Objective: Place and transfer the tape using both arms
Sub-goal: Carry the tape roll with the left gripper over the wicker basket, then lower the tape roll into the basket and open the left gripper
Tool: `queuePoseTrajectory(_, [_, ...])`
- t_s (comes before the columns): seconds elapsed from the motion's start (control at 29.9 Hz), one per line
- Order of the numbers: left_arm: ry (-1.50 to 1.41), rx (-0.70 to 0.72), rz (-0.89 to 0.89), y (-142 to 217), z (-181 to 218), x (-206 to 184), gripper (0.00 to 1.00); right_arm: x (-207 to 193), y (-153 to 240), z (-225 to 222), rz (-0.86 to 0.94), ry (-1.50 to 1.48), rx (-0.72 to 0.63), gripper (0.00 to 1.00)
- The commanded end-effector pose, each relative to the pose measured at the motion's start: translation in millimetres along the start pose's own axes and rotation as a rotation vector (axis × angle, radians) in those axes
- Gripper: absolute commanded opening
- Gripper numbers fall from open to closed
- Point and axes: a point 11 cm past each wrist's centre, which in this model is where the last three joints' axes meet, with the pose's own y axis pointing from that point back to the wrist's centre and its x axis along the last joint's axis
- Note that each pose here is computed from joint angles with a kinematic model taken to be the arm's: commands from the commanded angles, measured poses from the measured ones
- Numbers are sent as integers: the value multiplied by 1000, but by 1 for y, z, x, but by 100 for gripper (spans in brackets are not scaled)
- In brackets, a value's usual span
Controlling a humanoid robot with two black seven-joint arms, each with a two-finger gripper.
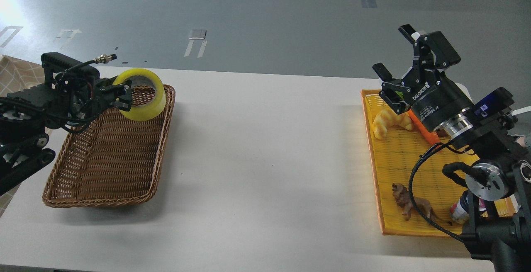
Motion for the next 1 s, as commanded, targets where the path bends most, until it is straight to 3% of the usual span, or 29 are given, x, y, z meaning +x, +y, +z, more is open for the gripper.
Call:
queuePoseTrajectory(0.0, [32,17,-25,5,-11,-11,9,0,0,1,0,0,-2,100])
queuePoseTrajectory(0.47, [89,60,-102,16,-35,-68,9,0,4,6,6,-6,-14,100])
queuePoseTrajectory(0.97, [153,31,-117,6,-19,-86,10,1,10,11,15,-11,-27,100])
